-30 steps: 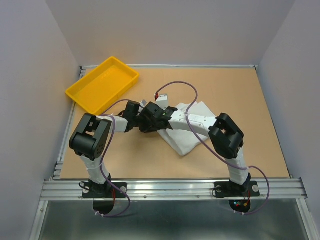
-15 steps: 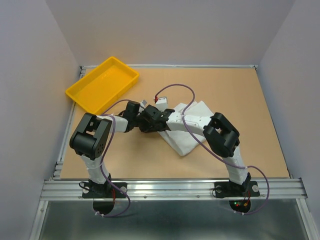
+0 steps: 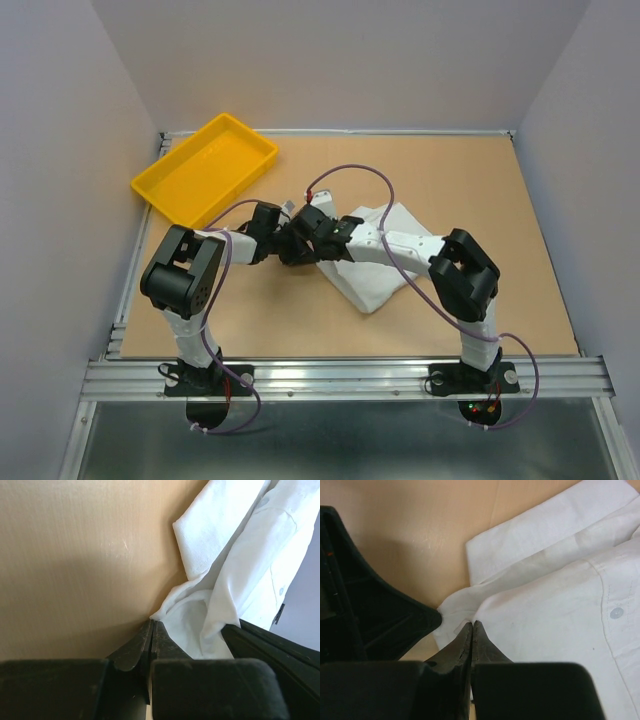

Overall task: Fold and stack the long sleeve shirts
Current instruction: Fold the shirt

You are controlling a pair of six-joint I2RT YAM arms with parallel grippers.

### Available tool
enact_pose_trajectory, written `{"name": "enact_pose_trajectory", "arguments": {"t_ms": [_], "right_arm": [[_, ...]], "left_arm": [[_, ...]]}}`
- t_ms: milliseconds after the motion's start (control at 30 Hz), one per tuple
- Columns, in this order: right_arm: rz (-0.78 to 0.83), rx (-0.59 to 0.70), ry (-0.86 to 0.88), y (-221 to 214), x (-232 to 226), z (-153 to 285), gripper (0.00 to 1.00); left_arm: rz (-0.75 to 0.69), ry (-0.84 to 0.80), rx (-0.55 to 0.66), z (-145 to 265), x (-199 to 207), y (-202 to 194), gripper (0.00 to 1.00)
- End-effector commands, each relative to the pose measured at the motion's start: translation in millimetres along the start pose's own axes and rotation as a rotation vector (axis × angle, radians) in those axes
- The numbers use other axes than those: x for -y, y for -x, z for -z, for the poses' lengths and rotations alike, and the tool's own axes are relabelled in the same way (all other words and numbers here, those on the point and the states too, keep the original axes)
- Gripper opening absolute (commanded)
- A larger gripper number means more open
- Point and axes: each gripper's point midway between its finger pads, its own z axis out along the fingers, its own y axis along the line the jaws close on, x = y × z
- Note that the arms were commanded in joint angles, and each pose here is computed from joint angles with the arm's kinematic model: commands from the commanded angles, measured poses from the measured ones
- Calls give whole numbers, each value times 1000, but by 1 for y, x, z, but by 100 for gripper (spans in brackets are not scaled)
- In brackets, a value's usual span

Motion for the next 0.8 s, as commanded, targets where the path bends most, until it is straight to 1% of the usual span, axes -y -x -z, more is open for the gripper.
{"name": "enact_pose_trajectory", "arguments": {"t_ms": [0, 300, 433, 600, 767], "right_arm": [[30, 42, 100, 12, -11, 16, 1], [116, 14, 194, -4, -33, 21, 0], [133, 3, 205, -11, -38, 20, 1], [155, 18, 228, -8, -45, 26, 1], [163, 0, 225, -16, -46, 21, 1]], "left_arm": [[-2, 92, -27, -4, -21, -9, 4], [-8, 104, -18, -3, -21, -6, 4], [-11, 106, -13, -2, -21, -4, 4], [-10, 111, -16, -2, -22, -5, 4], [-11, 118, -8, 0, -21, -4, 4]]}}
